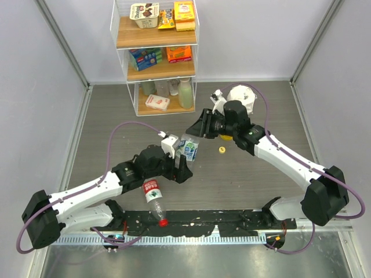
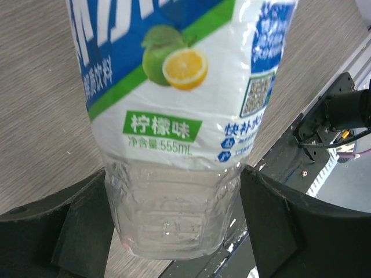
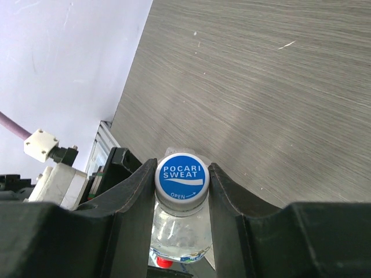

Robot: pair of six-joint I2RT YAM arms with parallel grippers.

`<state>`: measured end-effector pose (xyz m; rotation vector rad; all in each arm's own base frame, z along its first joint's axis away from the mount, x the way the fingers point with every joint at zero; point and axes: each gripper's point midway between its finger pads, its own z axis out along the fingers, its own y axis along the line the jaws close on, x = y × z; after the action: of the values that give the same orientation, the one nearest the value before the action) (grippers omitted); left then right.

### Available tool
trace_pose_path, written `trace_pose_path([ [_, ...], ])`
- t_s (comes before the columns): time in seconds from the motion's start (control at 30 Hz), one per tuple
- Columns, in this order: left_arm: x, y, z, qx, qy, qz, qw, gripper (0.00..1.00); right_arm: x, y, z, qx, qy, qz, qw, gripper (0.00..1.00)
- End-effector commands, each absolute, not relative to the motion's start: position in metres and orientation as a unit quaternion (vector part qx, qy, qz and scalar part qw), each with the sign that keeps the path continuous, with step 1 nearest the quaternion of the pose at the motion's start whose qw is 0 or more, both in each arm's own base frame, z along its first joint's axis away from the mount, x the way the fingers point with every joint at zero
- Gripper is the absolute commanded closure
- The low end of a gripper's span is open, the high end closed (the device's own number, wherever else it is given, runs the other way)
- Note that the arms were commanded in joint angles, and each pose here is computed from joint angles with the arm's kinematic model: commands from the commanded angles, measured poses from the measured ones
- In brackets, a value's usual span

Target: Unscrew the bottle caps

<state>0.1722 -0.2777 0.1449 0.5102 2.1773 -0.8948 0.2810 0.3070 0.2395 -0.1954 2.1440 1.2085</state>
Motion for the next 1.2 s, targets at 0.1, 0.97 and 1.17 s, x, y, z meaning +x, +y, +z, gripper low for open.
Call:
trace_pose_path([
  [0.1, 0.179, -0.289, 0.172, 0.194, 0.819, -0.367, 0.396, 0.20, 0.294, 0.300, 0.258, -0.050, 0.812, 0.458, 0.358, 0.98],
  [0.97, 0.166, -0.278, 0.157, 0.160, 0.835, -0.346, 0.396, 0.80, 0.285, 0.289, 0.306, -0.079, 0.767, 0.472, 0.427, 0.14],
  [1.17, 0.174, -0.268, 0.151, 0.123, 0.854, -0.281, 0.420, 0.94, 0.297, 0.289, 0.295, -0.065, 0.794, 0.429, 0.426, 0.14],
])
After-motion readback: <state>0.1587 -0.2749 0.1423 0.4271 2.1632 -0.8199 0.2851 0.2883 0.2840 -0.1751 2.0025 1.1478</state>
